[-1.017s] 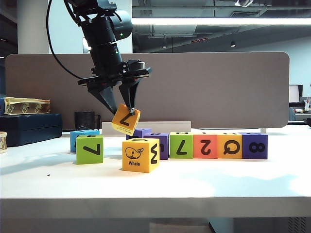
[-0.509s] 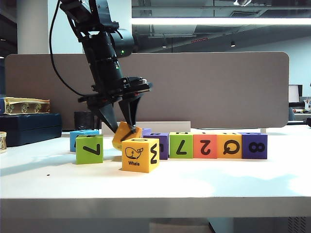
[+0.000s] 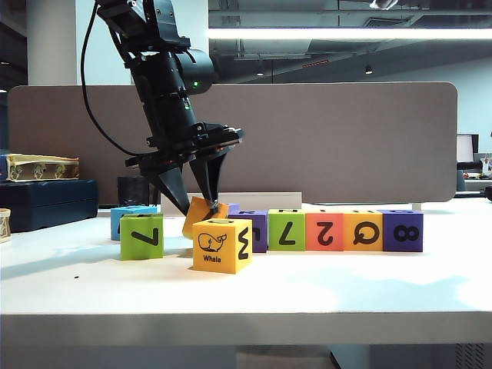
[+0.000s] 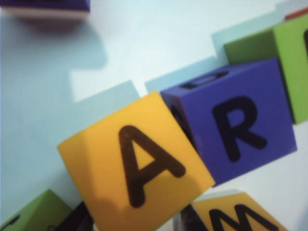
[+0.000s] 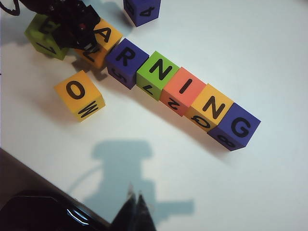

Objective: Select the appropriate blocks from the scattered letter blocks on the table and arrange them in a row to spell out "LEARNING".

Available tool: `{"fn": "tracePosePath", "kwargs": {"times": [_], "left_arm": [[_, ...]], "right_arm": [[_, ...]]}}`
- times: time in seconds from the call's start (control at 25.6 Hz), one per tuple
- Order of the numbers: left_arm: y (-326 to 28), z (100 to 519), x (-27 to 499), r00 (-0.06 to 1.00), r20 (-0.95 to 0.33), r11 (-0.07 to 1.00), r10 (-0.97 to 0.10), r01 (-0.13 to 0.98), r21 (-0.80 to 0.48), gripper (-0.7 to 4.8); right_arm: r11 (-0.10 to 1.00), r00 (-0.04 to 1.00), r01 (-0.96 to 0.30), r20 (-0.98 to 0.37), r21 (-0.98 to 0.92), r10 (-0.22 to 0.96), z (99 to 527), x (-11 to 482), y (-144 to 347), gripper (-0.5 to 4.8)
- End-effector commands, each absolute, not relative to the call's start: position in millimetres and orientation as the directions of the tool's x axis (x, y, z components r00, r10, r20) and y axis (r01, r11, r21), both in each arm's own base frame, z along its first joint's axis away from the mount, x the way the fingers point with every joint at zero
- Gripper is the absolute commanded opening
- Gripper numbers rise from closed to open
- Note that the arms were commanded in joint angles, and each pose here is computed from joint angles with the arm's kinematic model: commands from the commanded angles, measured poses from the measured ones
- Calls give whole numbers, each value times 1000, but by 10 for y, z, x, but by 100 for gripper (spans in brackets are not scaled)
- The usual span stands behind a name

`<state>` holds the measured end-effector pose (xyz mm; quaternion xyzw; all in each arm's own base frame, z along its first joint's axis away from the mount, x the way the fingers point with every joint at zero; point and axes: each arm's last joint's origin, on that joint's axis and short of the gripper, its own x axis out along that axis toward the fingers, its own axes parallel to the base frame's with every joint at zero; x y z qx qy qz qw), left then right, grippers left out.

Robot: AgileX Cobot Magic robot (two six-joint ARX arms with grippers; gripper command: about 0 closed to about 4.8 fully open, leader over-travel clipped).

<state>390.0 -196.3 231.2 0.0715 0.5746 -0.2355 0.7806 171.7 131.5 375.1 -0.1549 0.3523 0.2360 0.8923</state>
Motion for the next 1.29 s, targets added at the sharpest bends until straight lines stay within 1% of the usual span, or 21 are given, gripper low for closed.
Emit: {"fn": "tracePosePath", "kwargs": {"times": [0.04, 0.08, 0.12, 0.16, 0.23, 0.63, 0.74, 0.86, 1.06, 1.1, 1.29], "left_arm": [[-1951, 2321, 3880, 216, -937, 879, -276, 450, -155, 216], [-1949, 2320, 3877, 212, -938, 880, -274, 449, -156, 218], [-1945, 2317, 3869, 204, -941, 880, -270, 448, -155, 246], [-1940, 2313, 3859, 194, -945, 881, -265, 446, -156, 301], [-1934, 2310, 3849, 185, -949, 883, -256, 444, -152, 345], [-1922, 2351, 3829, 173, -953, 884, -248, 442, -150, 345], [-1905, 2349, 3835, 189, -959, 894, -213, 433, -113, 345], [-1902, 2350, 3841, 195, -958, 896, -209, 431, -108, 345], [-1883, 2347, 3857, 240, -962, 903, -131, 430, -15, 345], [-1873, 2350, 3862, 260, -961, 907, -95, 421, 24, 345], [-1854, 2339, 3850, 235, -967, 907, -99, 422, 10, 347]], "right_arm": [[840, 653, -532, -684, -108, 326, 3787, 1715, 1320, -1], [840, 653, -532, -684, -108, 325, 3787, 1714, 1320, -1], [840, 652, -532, -685, -108, 325, 3786, 1714, 1320, -1], [840, 652, -532, -685, -108, 325, 3786, 1714, 1319, -1], [840, 652, -532, -685, -108, 325, 3786, 1714, 1320, -1], [839, 648, -533, -690, -109, 322, 3781, 1710, 1317, -1], [839, 648, -533, -690, -109, 322, 3781, 1710, 1317, -1], [839, 648, -533, -690, -109, 322, 3781, 1710, 1317, -1], [839, 648, -533, -690, -109, 322, 3781, 1710, 1317, -1], [839, 648, -533, -690, -109, 322, 3781, 1710, 1317, -1], [839, 648, -533, -690, -109, 322, 3782, 1710, 1317, -1]]}}
